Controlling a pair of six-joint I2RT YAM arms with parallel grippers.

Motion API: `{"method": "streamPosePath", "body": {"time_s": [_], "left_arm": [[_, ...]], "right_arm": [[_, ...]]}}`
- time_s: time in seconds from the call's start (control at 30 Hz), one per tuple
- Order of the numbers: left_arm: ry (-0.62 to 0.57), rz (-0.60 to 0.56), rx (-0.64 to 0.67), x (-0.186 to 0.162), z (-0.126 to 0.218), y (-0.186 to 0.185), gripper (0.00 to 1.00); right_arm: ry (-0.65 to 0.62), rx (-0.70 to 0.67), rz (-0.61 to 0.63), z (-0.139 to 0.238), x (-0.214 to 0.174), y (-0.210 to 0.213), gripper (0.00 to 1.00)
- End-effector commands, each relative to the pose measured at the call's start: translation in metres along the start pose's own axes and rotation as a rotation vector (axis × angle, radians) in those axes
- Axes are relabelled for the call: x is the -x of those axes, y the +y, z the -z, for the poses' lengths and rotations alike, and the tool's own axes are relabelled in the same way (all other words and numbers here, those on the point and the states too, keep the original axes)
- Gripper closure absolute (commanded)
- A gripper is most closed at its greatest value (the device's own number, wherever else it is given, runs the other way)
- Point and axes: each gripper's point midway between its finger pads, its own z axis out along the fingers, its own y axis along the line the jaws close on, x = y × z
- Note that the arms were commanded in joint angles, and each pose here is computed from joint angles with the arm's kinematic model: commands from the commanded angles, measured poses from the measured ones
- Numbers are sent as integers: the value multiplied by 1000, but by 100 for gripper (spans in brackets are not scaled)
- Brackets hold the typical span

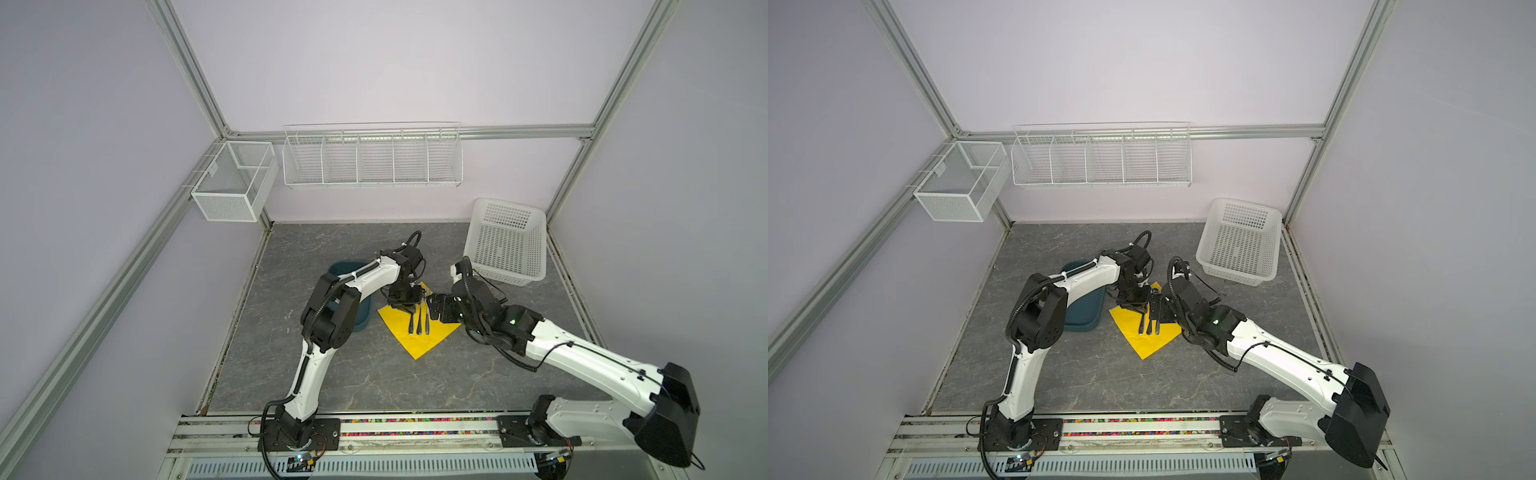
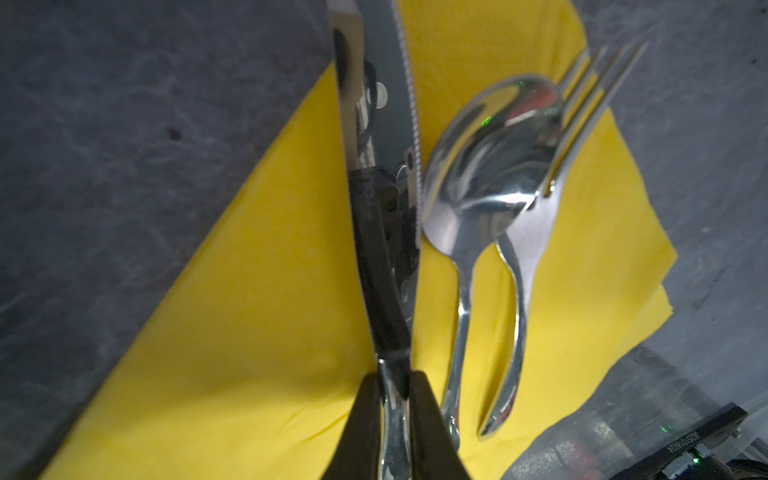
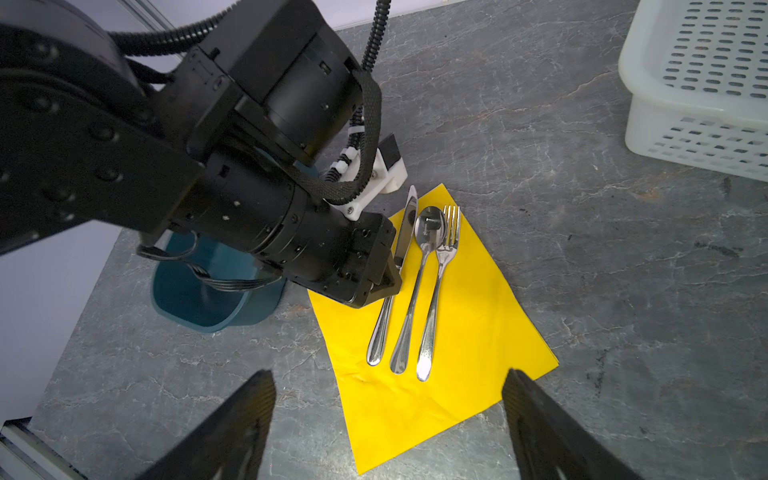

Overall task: Place the utensils on the paper napkin and roll it up
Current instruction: 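Lower the knife beside the spoon and open the left gripper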

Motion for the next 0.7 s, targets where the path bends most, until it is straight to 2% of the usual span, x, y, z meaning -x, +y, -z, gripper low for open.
{"method": "streamPosePath", "body": {"time_s": [0.0,0.5,0.67], "left_arm": [[7,-18,-22,0,0,-8,86],[15,-59,-23,-5,-1,-7,83],[-20,-75,-22,-2,8,-8,82]], "right_arm": [[9,-9,-14,-1,-3,-4,11],[9,-14,-20,2,-4,-6,11],[7,-15,-22,2,-4,-7,11]]}}
